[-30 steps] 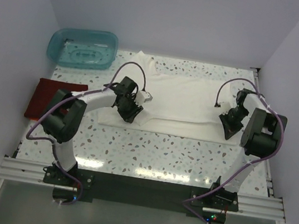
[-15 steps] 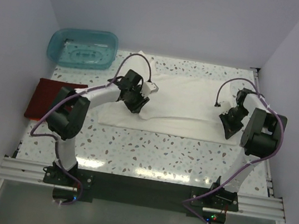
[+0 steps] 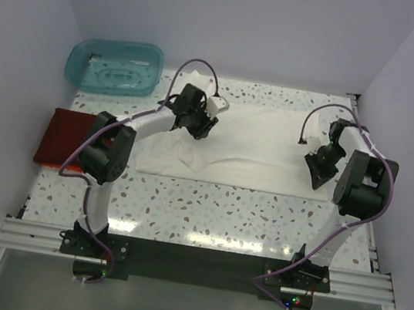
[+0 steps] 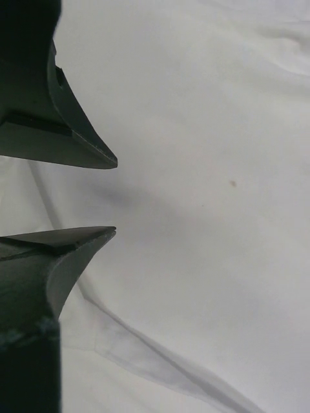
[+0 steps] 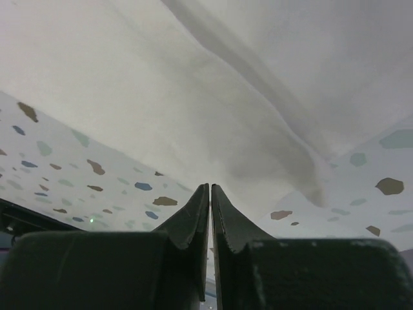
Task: Fold and stack the t-shirts
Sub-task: Fold the tshirt
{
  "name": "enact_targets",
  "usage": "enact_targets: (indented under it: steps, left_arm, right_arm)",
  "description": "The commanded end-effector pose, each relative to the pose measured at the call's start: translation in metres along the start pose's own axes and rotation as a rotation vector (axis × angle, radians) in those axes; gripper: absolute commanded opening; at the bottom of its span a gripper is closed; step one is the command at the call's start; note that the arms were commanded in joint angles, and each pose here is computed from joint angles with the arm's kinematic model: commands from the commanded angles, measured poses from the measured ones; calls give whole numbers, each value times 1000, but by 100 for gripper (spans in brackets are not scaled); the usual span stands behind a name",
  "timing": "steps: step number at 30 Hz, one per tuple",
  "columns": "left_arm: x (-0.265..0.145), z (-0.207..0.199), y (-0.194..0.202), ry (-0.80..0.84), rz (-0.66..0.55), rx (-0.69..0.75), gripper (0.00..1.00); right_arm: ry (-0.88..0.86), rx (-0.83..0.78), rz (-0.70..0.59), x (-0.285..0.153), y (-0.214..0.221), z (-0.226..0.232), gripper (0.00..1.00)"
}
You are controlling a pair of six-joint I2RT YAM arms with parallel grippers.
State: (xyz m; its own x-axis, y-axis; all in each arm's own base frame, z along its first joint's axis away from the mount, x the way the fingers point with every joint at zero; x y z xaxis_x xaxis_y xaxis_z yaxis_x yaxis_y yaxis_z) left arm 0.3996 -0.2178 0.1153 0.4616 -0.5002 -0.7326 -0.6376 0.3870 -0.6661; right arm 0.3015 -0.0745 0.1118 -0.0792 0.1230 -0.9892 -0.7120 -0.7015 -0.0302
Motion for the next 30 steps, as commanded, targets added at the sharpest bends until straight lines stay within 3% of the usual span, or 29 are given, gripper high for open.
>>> enact_targets:
  steps: [1,6,8,14,22,30]
  left_arm:
    - [-30,13,-48,86,-162,-31,48]
    - [-80,42,-24,246,-59,-157,53]
    - [-98,60,-8,248,-23,-203,52]
    - [-121,62,43,228,83,-251,52]
    - [-113,79,69,184,131,-464,49]
    - [-113,71,91,186,207,-527,47]
  right_arm:
    - [12,-32,-198,-53,-30,15,9]
    - [16,-160,-361,-82,-92,57,16]
    - [13,-227,-432,-83,-126,83,19]
    - [-8,-440,-576,-63,-219,164,28]
    - [-20,-691,-513,-4,-287,272,27]
    - [15,-672,-507,18,-308,304,29]
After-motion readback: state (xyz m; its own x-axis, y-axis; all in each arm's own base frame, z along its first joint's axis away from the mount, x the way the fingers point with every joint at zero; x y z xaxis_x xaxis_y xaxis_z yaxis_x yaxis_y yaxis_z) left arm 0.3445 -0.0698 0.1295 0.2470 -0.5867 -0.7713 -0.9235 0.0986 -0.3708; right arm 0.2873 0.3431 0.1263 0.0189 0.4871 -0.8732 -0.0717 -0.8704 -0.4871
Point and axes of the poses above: each gripper's point midway between its finger pads, its own x axis out along the fingers, its own z axis along the line the jaws close on, y = z × x, the point moved 8 cm from there along -x, back along the fingers, and after that the axes turned 15 degrees about -x, right-handed, at the moved point
